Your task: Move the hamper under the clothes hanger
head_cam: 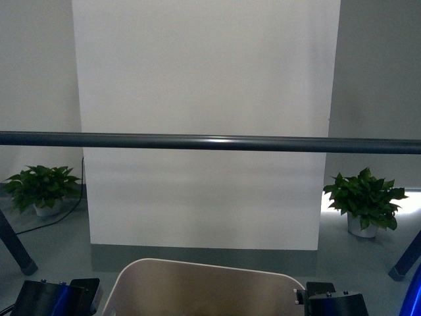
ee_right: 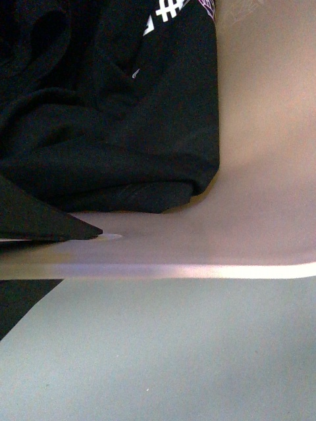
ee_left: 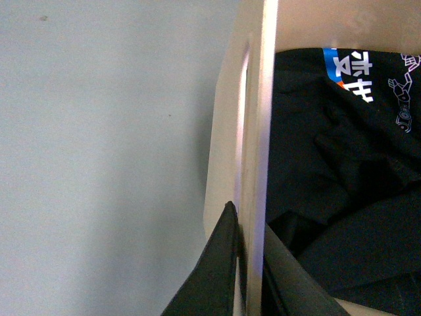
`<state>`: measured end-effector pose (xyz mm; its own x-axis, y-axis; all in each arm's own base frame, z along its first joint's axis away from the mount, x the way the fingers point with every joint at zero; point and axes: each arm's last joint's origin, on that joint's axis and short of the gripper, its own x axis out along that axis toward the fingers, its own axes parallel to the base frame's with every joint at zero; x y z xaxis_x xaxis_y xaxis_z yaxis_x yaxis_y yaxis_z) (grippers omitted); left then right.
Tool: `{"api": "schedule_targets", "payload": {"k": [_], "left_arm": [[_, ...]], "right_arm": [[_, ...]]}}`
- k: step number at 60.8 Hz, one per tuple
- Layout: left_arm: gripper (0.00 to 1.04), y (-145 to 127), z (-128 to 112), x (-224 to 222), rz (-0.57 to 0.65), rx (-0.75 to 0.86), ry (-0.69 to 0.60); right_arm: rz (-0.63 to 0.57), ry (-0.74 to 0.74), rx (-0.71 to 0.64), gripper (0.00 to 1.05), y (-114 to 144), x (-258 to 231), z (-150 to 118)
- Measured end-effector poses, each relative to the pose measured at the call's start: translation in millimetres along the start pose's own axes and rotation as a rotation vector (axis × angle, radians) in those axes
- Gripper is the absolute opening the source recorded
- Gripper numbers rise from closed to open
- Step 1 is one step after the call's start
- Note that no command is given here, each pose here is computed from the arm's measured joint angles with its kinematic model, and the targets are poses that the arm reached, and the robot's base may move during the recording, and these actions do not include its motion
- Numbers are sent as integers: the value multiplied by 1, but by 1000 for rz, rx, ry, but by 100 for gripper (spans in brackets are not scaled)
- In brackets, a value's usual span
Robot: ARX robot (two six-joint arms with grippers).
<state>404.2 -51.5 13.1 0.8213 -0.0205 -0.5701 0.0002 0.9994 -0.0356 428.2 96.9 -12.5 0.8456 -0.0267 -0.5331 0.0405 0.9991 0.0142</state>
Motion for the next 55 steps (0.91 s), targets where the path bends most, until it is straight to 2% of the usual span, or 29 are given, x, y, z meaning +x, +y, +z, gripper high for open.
{"api": "schedule_targets", "payload": {"k": [10,29,55], "left_arm": [[4,0,-6,2,11,1,24],[4,4,-35,0,23,8,157],[4,4,-53,-13,32,-12,222]], "right_arm": [[9,19,-2,2,2,6,-3],[24,150,2,2,-1,15,-37],[46,180,3,2,-1,25,-33]]}}
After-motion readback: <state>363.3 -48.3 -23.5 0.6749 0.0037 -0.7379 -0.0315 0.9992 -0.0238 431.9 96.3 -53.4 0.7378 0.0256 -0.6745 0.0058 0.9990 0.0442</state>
